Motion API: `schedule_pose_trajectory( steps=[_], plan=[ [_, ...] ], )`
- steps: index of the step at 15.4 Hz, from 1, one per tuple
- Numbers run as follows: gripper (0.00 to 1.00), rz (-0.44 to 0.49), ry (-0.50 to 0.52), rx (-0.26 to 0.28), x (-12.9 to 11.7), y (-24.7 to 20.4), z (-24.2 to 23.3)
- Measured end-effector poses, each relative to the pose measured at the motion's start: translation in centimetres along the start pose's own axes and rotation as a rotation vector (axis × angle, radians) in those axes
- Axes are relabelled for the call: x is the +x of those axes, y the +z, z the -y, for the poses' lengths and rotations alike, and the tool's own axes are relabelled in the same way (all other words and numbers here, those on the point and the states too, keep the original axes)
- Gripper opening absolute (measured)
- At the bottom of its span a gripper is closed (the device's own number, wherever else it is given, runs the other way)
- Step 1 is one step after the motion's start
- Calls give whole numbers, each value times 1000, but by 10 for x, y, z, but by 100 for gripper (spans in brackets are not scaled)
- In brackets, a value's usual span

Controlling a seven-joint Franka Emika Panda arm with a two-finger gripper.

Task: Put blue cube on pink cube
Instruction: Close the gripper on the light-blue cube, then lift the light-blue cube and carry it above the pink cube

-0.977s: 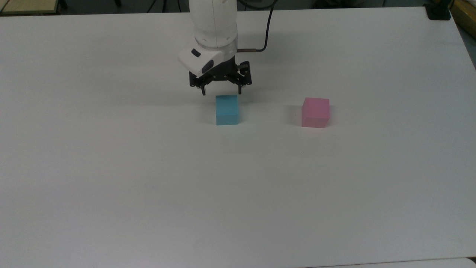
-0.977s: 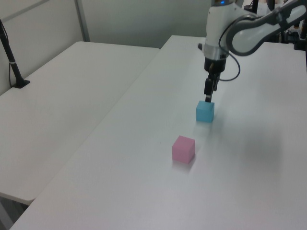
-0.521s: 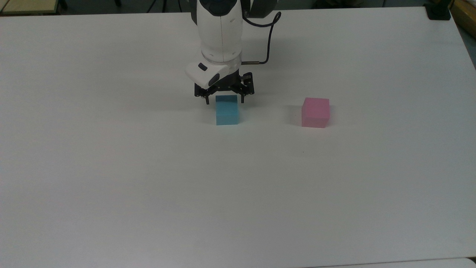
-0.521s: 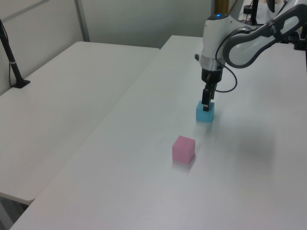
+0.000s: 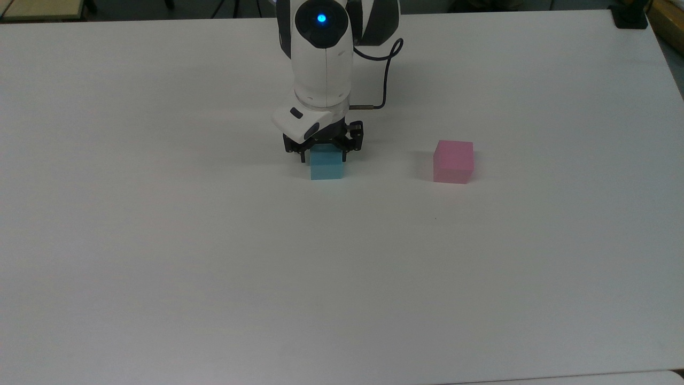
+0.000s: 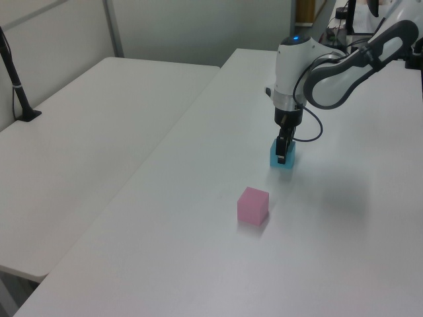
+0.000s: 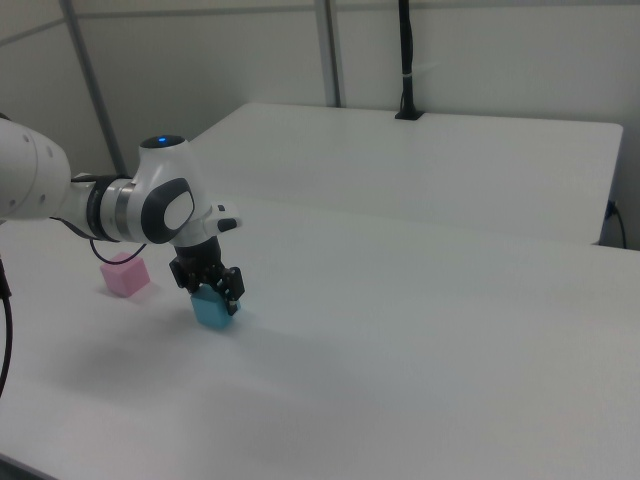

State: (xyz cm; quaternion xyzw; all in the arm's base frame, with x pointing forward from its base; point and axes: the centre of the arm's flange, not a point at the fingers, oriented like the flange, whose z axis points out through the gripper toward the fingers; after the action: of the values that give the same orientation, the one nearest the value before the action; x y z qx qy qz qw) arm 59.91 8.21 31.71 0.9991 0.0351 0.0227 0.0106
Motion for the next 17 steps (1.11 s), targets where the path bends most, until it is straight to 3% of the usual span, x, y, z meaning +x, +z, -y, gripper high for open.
schedule_pose_trajectory(
  steps=[1, 2, 6, 9, 12, 17],
  plan=[
    [67, 0, -2, -2, 0, 0, 0],
    [61, -2, -2, -3, 0, -1, 0],
    [61, -10, -2, -3, 2, -5, 0],
    [61, -9, -13, -14, 4, -35, -2],
    [61, 5, -15, -31, 11, -123, -14],
    [61, 3, -17, -44, 2, -234, -24]
  ],
)
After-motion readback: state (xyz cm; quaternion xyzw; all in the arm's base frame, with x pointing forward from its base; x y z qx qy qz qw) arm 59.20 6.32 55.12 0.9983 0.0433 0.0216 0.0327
